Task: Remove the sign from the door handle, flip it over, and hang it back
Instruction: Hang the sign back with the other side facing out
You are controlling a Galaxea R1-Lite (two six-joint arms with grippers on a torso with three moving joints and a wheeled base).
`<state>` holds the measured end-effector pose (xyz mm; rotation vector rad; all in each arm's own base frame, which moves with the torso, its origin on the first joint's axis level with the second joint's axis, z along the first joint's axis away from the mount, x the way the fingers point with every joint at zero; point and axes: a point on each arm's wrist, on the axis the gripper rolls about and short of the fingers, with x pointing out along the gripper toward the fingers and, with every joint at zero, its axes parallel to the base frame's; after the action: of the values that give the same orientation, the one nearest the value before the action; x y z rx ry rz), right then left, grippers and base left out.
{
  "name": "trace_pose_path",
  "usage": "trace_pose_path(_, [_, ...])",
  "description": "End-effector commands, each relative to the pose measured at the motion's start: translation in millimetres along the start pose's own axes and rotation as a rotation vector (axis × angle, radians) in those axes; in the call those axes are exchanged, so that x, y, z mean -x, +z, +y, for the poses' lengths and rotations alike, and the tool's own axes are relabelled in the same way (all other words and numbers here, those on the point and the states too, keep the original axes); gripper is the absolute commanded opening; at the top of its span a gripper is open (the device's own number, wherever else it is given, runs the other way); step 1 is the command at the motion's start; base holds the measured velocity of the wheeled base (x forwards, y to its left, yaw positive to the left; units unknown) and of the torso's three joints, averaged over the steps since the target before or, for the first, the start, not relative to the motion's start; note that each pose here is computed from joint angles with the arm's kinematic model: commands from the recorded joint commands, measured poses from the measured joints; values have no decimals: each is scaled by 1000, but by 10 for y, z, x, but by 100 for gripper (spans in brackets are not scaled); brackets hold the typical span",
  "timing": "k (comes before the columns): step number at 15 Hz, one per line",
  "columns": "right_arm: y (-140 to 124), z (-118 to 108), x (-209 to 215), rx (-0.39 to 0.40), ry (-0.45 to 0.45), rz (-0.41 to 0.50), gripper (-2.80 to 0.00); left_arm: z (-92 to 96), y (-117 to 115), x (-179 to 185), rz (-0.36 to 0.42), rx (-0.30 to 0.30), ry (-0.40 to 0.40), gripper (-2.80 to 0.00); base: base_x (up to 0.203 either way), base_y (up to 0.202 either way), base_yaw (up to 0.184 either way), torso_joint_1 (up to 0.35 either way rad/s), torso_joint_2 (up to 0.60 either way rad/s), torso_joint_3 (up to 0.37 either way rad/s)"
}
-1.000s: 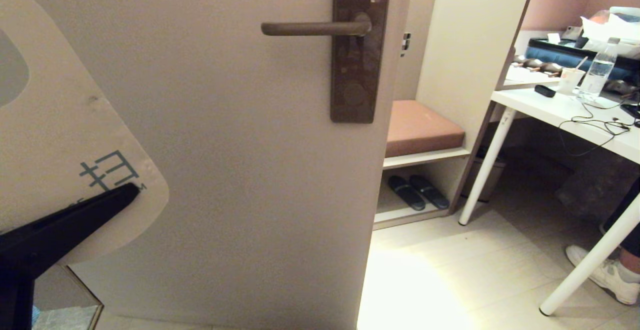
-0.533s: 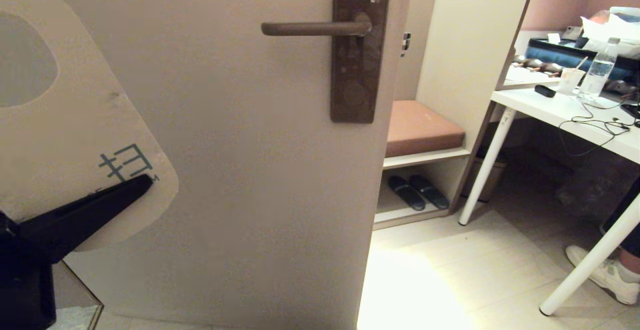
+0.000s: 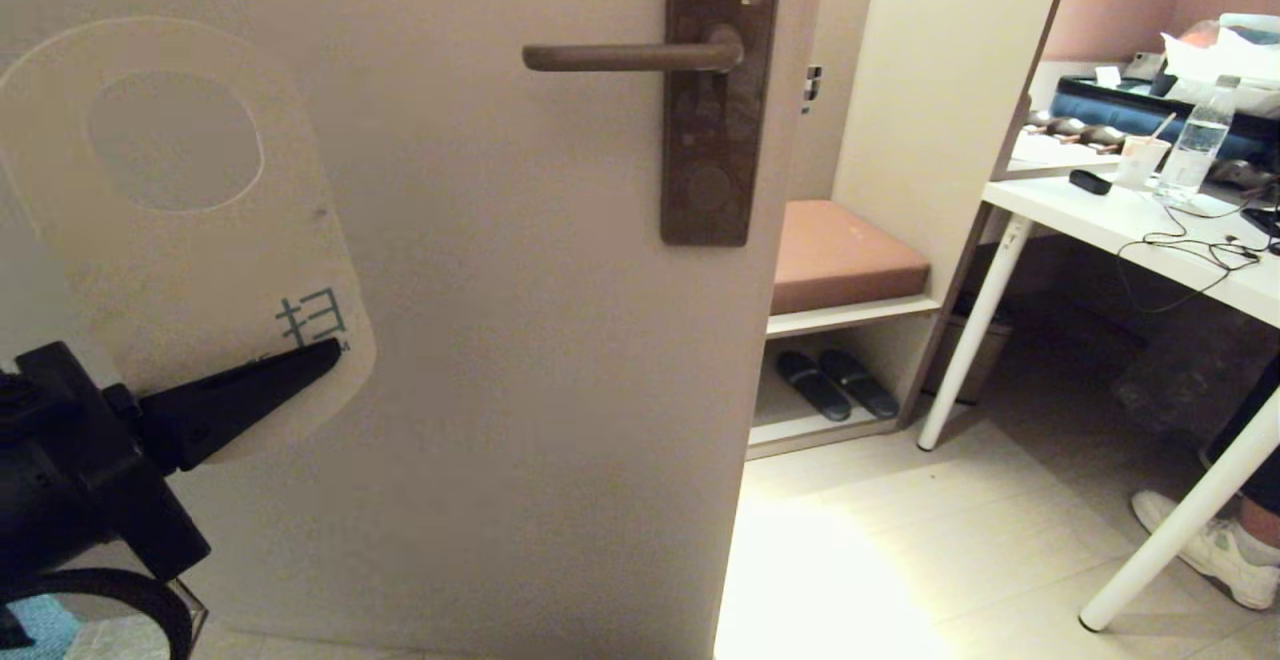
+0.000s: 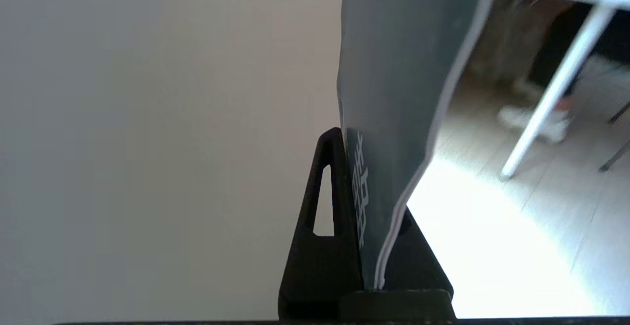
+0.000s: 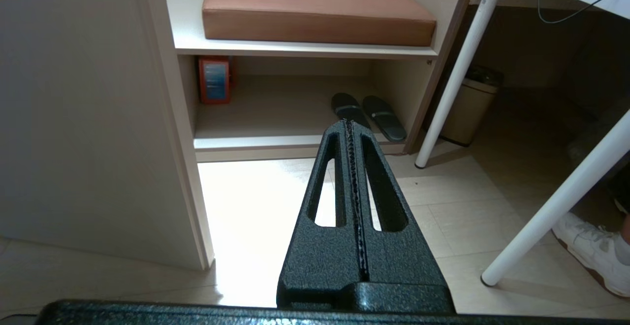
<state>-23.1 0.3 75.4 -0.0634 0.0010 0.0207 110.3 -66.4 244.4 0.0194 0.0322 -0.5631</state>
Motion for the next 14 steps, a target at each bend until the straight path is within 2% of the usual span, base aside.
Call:
trace_pose_path(1, [-1,0,-1,1,1,3,-280,7,77,-73,27,-2,29,-280,0,0,0,0,0,0])
trace_pose_path(7, [-1,0,-1,1,1,2,-280,34,129,-319,68,-40,143,-280,0,0,0,0,0,0])
trace_pose_path(12, [0,0,-1,1,1,1,-280,15,294,-440,145,-47,136,-280,0,0,0,0,0,0])
trace_pose_path(14, [0,0,-1,1,1,1,-280,9,335,-505,153,-49,133,-280,0,0,0,0,0,0])
